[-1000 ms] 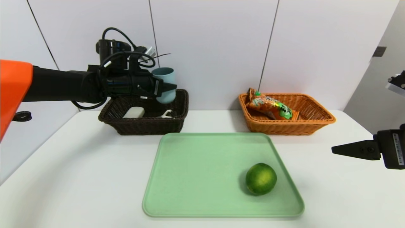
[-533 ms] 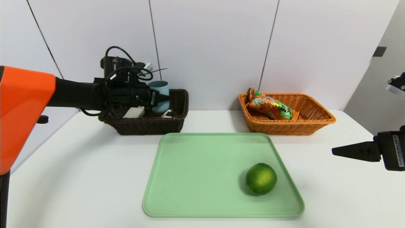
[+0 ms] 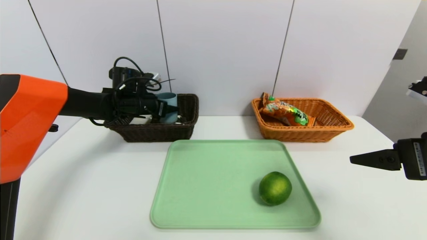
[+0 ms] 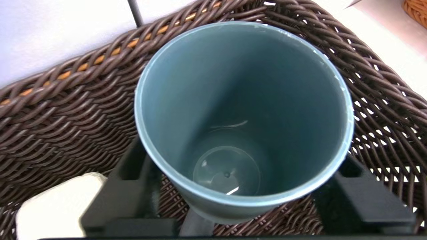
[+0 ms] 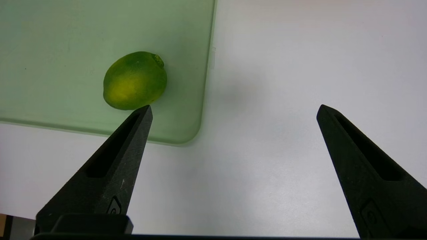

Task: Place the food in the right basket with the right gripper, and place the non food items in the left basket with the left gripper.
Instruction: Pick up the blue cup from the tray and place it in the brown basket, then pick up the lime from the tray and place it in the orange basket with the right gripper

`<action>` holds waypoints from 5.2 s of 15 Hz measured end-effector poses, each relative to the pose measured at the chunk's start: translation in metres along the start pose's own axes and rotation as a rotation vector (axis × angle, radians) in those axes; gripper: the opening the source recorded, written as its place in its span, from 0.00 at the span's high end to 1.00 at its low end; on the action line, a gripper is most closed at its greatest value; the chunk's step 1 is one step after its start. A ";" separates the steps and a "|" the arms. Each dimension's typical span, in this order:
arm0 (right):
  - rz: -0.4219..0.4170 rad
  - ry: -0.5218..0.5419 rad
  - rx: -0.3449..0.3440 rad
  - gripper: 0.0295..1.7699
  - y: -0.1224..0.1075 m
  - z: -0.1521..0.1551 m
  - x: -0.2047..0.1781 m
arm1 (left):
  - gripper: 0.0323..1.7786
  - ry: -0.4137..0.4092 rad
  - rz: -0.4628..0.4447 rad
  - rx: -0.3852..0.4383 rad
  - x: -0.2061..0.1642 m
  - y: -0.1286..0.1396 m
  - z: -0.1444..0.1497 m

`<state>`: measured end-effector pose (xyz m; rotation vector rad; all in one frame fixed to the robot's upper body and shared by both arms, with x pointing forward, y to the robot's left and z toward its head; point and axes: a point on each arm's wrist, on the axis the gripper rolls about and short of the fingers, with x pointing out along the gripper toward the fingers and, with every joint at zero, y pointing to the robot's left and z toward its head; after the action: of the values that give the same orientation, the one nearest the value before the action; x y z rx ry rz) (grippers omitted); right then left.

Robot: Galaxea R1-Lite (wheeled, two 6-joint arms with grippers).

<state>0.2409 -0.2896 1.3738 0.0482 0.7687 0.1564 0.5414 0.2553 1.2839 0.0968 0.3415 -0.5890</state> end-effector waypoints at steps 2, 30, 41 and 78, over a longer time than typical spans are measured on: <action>0.001 0.000 0.000 0.04 0.000 0.000 0.000 | 0.23 0.000 0.002 -0.001 0.000 0.000 0.000; 0.169 0.072 -0.149 0.04 0.060 0.035 0.056 | 0.05 0.148 0.069 -0.214 -0.233 -0.135 0.007; 0.170 0.230 -0.139 0.04 0.107 0.034 0.110 | 0.05 0.136 0.039 -0.192 -0.256 -0.148 -0.003; 0.640 0.318 -1.593 0.04 0.092 0.038 0.182 | 0.05 0.206 0.045 -0.217 -0.246 -0.147 -0.021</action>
<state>0.3852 -0.1693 1.2848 -1.2771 0.7375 1.3654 0.2624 0.2671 1.3498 -0.0437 0.5994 -0.4950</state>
